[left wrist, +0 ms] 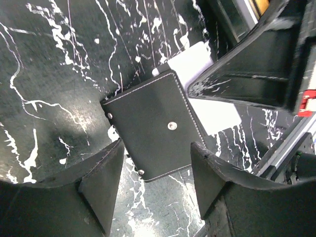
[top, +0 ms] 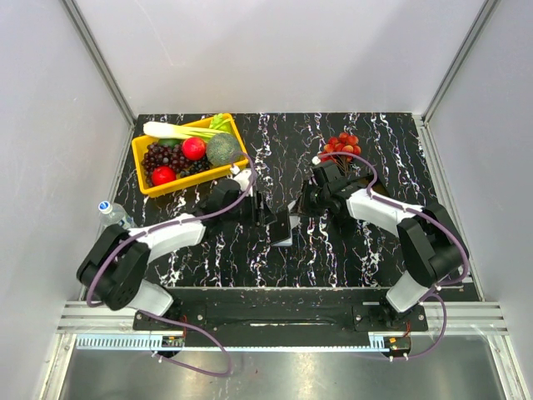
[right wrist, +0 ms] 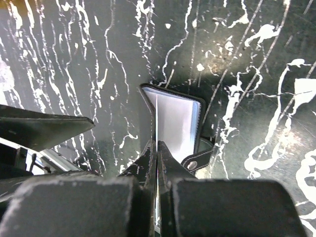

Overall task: Put the credit cards into the card holder
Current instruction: Open the card holder at the center of the board.

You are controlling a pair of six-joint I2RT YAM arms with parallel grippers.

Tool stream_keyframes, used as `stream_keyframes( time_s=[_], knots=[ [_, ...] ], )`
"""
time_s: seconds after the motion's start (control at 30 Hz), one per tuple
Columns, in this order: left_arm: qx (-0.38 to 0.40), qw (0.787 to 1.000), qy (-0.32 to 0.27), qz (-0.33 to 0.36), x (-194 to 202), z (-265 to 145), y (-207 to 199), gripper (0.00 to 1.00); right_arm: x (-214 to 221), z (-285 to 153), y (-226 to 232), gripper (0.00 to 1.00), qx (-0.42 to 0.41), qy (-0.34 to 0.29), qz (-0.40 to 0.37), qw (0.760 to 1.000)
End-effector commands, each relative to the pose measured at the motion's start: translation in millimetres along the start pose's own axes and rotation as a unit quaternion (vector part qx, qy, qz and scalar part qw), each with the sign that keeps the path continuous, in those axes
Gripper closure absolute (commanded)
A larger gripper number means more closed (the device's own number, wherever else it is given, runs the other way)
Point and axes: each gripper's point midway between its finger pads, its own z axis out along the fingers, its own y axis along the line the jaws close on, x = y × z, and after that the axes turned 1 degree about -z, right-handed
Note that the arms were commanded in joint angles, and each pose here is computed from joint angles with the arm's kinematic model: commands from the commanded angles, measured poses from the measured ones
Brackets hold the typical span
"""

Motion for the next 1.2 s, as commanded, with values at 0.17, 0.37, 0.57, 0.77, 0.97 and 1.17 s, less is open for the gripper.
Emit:
stream_keyframes(
  time_s=[0.17,0.37,0.57,0.77,0.97,1.17],
  knots=[
    [-0.03,0.997,-0.069,0.009,-26,-26,2,0.4,-15,5,43,1.0,-0.065,-0.008,-0.006,0.998],
    [-0.042,0.995,-0.095,0.005,-37,-47,5,0.4,-3,25,64,1.0,-0.065,0.009,-0.024,0.998],
    [-0.06,0.992,-0.109,0.009,-44,-66,12,0.38,11,48,70,1.0,-0.046,0.027,-0.037,0.998],
    [-0.067,0.995,-0.073,0.023,-32,-61,20,0.39,18,63,65,1.0,-0.03,0.036,-0.039,0.998],
    [-0.082,0.995,-0.064,-0.002,-23,-56,29,0.4,14,53,84,1.0,-0.023,0.019,-0.075,0.997],
    [-0.105,0.992,-0.067,-0.015,-18,-62,39,0.4,14,38,103,1.0,-0.059,0.025,-0.077,0.995]
  ],
)
